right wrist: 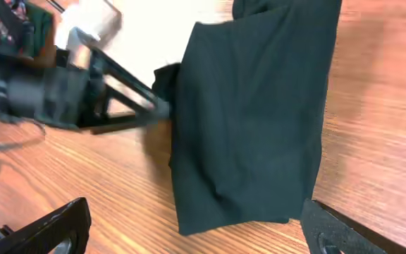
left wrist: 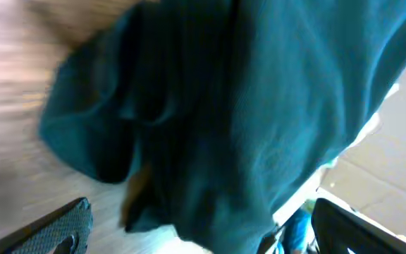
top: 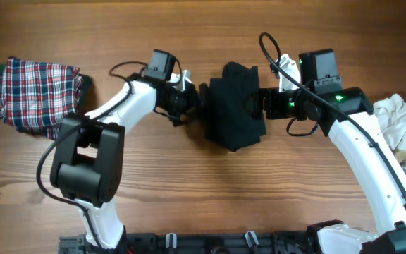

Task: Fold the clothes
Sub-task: 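Carry the black shirt left with the left gripper onto the plaid shirt, then release the black shirt on the plaid shirt and raise the left gripper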

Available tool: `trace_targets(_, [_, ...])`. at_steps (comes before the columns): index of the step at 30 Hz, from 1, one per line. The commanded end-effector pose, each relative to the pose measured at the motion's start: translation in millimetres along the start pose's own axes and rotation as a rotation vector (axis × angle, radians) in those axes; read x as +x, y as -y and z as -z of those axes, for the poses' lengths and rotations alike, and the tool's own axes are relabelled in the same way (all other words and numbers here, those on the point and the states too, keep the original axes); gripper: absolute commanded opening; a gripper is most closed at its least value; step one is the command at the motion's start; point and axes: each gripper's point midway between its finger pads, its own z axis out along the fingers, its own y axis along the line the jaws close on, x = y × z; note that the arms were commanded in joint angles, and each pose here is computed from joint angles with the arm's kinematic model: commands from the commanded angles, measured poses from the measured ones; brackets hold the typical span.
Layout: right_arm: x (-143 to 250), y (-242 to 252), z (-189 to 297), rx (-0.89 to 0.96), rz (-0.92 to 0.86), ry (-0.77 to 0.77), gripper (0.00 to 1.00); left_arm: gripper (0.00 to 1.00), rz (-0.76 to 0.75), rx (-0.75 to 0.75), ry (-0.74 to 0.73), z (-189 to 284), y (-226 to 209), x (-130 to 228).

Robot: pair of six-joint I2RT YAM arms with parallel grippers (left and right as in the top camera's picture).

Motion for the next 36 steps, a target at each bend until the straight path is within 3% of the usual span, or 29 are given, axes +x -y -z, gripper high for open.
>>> trace_targets(1, [-5, 0, 3, 0.01, -0.021, 0.016, 0.95, 1.0, 0.063, 0.003, -0.027, -31, 8, 23])
trace_targets(5, [-4, -2, 3, -0.001, -0.054, 0.011, 0.91, 1.0, 0.194, 0.004, 0.055, -62, 22, 13])
trace_targets(7, [-1, -2, 3, 0.002, -0.076, 0.0, 0.89, 0.99, 0.281, -0.001, 0.048, -80, 8, 8])
trace_targets(8, [0, -2, 3, 0.002, -0.083, -0.003, 0.89, 0.9, 0.292, -0.007, 0.045, -87, 0, 7])
trace_targets(10, [0, -2, 3, 0.002, -0.083, -0.004, 0.88, 0.49, 0.237, -0.014, 0.049, -101, -12, 2])
trace_targets(12, [0, -2, 3, 0.002, -0.083, -0.004, 0.88, 0.17, 0.07, 0.001, 0.066, -102, -8, -3])
trace_targets(14, [0, -1, 3, 0.003, -0.082, -0.004, 0.87, 0.04, -0.024, 0.031, 0.069, -93, 4, -4])
trace_targets(17, [1, -1, 3, 0.004, -0.08, -0.006, 0.87, 0.04, -0.066, 0.15, 0.192, -20, 47, -34])
trace_targets(20, [2, 0, 3, 0.008, -0.061, -0.013, 0.87, 0.04, -0.102, 0.229, 0.46, 101, 81, -67])
trace_targets(23, [1, 0, 3, 0.008, -0.059, -0.008, 0.87, 0.04, -0.124, 0.279, 0.73, 223, 93, -73])
trace_targets(25, [1, 0, 3, 0.008, -0.058, -0.008, 0.87, 0.04, -0.056, 0.256, 0.922, 307, 66, -68])
trace_targets(28, [1, 0, 3, 0.008, -0.059, -0.009, 0.86, 0.04, 0.109, 0.149, 1.073, 360, 9, -66])
trace_targets(30, [1, 0, 3, 0.008, -0.06, -0.01, 0.87, 0.04, 0.209, 0.052, 1.212, 417, -55, -60])
trace_targets(36, [2, 0, 3, 0.008, -0.061, -0.014, 0.87, 0.04, 0.24, -0.13, 1.383, 484, -140, -53])
